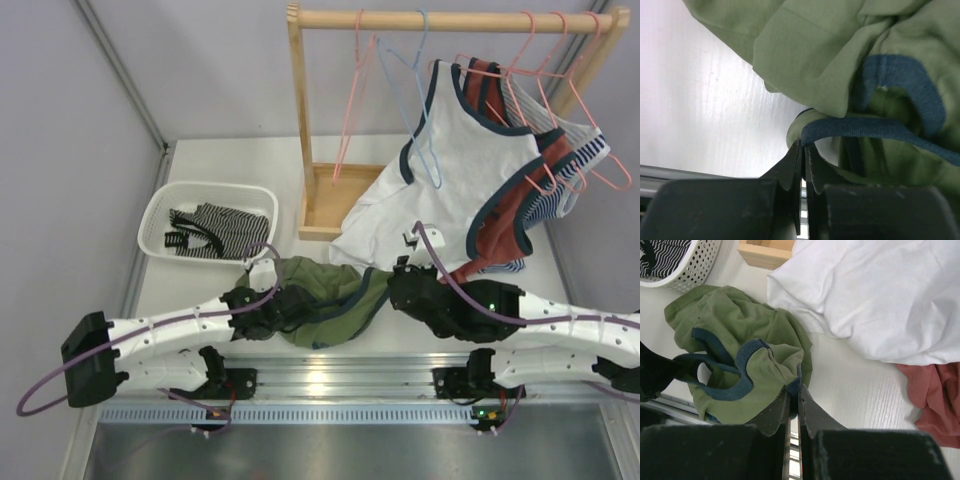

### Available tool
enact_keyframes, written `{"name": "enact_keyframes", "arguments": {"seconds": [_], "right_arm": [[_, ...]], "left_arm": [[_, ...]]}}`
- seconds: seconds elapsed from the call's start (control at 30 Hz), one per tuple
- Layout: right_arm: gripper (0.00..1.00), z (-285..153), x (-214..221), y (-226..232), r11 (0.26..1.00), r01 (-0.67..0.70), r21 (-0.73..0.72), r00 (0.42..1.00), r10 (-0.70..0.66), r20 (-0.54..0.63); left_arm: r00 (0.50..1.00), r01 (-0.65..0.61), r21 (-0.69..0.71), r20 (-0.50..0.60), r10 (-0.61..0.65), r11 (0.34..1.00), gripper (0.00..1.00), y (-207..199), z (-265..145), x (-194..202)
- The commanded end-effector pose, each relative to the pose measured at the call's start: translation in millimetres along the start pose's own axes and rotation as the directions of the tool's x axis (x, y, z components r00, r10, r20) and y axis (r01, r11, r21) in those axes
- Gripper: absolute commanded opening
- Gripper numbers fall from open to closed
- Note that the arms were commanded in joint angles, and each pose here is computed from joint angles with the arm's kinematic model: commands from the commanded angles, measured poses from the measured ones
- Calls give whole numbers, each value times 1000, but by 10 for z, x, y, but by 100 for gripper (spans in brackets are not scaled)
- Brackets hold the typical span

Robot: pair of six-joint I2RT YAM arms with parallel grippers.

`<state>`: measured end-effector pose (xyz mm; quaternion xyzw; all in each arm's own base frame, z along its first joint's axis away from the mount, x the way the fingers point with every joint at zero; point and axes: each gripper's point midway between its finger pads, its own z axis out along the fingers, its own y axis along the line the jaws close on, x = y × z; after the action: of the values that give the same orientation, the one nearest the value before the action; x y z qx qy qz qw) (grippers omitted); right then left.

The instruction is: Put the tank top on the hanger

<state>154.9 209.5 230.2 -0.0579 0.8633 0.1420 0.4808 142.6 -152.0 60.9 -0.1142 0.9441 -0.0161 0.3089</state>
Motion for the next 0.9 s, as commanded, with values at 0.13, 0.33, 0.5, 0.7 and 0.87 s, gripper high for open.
{"name": "enact_keyframes", "arguments": {"seconds": [0.13, 0.33, 0.5, 0.7, 0.87], "right_arm": [[0, -265, -612, -175, 1000, -20, 7, 990, 19, 140], [0, -666, -1196, -431, 999, -47, -6, 958, 47, 283], [0, -1043, -1767, -492, 998, -53, -44, 922, 66, 382], [0, -1427, -2401, -534, 998, -39, -50, 869, 58, 492], [0, -1400, -2503, -367, 999, 29, -35, 870, -8, 493]], "left_arm": [[979, -16, 166, 205, -19, 986, 0, -579, -823, -1020], [937, -116, 212, 348, 35, 970, 0, -847, -1589, -1787], [899, -170, 234, 434, 54, 957, 0, -969, -2095, -2233], [842, -170, 262, 540, 1, 950, 0, -973, -2623, -2708], [809, -149, 255, 587, -30, 955, 0, -827, -2781, -2869]]}}
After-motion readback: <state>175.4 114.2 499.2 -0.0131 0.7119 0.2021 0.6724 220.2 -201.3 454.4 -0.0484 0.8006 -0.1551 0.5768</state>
